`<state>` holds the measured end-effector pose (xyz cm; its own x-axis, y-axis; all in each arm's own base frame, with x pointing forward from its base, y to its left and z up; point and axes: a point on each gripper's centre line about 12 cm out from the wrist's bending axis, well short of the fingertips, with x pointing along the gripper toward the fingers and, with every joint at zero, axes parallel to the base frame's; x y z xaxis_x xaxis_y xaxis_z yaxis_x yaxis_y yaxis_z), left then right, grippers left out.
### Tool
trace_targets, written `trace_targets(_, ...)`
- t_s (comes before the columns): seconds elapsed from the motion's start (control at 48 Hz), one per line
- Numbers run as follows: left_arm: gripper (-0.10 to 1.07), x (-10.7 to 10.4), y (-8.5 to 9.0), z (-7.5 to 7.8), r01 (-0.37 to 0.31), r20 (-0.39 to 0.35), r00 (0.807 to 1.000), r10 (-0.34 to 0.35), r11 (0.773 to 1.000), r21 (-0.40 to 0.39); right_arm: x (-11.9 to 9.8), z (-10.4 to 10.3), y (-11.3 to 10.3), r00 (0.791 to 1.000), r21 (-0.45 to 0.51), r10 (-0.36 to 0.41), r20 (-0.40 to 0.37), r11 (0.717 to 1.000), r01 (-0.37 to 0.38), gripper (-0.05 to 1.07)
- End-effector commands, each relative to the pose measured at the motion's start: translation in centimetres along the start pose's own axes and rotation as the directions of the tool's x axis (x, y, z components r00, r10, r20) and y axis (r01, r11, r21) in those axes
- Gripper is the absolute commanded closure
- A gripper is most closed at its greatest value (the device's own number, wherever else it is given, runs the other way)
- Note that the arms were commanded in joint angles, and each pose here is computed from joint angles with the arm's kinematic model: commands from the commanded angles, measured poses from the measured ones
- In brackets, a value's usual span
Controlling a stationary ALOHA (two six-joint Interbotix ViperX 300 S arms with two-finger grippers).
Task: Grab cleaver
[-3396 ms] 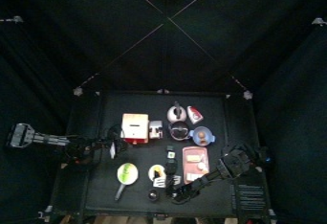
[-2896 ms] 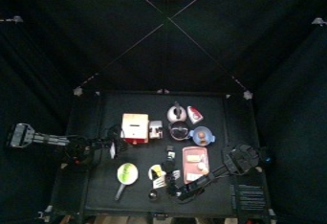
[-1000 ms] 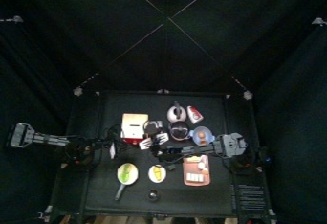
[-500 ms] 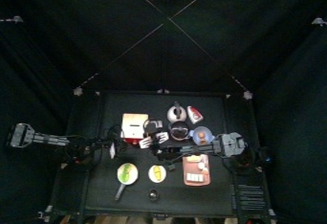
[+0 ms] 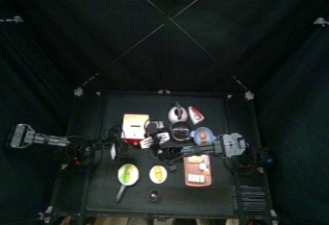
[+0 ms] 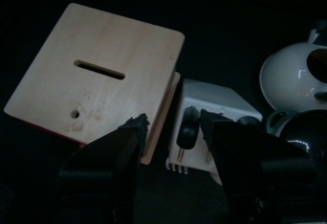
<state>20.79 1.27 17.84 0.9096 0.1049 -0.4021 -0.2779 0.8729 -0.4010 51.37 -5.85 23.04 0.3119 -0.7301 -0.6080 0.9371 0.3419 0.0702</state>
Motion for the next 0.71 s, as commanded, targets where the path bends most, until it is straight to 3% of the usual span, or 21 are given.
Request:
trace_targets(0.0,0.39,0.06,-0.22,0.57,0.005,0.021,1.000,-0.005,1.000,0.003,-0.62,1.55,-0.06,1.000,0.034,0.014,0.014,0.999,-0.014,0.23)
trace_targets(0.292,0.39,0.09,-0.18,0.56,0.003,0.020,1.000,-0.003,1.000,0.002,-0.19,1.45,-0.28,1.000,0.039,-0.001,0.000,0.999,0.001,0.47)
trace_targets(0.688,0.39,0.09,-0.18,0.56,0.003,0.020,1.000,-0.003,1.000,0.002,-0.30,1.51,-0.51,1.000,0.028,-0.028,0.011,0.999,0.028,0.48)
